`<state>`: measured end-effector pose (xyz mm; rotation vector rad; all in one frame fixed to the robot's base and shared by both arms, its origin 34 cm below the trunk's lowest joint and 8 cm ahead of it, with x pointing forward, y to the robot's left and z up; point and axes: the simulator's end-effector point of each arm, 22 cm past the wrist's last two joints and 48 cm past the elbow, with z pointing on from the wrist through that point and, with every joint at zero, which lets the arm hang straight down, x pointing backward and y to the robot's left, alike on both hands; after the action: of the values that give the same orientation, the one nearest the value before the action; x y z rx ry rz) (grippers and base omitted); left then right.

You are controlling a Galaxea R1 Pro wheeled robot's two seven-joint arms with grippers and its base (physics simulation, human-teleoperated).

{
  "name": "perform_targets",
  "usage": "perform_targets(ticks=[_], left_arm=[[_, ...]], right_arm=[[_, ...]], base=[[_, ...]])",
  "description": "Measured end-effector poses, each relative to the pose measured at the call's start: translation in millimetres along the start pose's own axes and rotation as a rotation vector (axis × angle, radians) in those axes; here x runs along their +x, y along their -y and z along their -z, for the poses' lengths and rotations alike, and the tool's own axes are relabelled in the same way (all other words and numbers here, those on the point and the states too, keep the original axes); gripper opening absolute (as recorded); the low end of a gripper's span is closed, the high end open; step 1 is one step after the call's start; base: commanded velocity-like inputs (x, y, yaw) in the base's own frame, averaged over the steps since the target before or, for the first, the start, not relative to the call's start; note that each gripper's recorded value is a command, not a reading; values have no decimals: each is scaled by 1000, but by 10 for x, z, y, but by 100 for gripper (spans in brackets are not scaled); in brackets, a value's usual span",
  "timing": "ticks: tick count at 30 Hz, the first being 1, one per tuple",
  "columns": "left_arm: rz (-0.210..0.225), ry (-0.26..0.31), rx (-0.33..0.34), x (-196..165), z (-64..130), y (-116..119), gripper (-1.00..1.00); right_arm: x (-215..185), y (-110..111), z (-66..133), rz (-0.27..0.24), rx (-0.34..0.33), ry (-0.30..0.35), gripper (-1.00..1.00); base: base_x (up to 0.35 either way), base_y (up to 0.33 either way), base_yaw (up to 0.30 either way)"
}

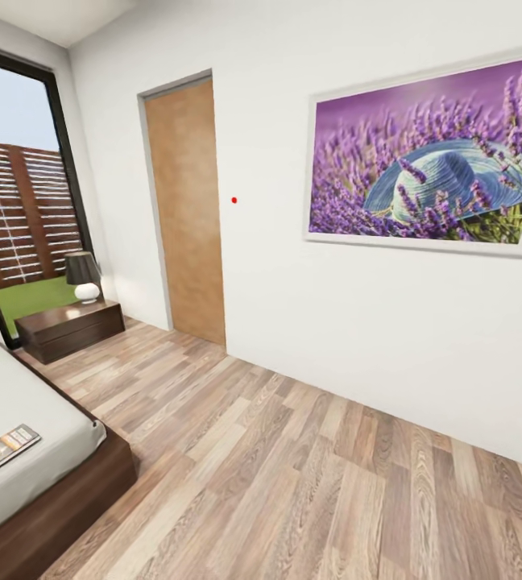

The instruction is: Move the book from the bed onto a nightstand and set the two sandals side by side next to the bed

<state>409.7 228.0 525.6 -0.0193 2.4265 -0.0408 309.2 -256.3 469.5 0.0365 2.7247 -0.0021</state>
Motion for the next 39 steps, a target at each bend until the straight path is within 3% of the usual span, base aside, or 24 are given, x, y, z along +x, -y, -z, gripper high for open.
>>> perform_targets(ticks=[7,23,39], left_arm=[[0,-2,0,8,0,0,100],[0,-2,0,9,0,0,100],[0,-2,0,9,0,2,100]], right_arm=[[8,0,0,0,0,-2,100],[10,1,0,0,0,-2,100],[9,0,0,0,0,-2,100]], base=[[1,0,191],[57,-27,32],[0,0,195]])
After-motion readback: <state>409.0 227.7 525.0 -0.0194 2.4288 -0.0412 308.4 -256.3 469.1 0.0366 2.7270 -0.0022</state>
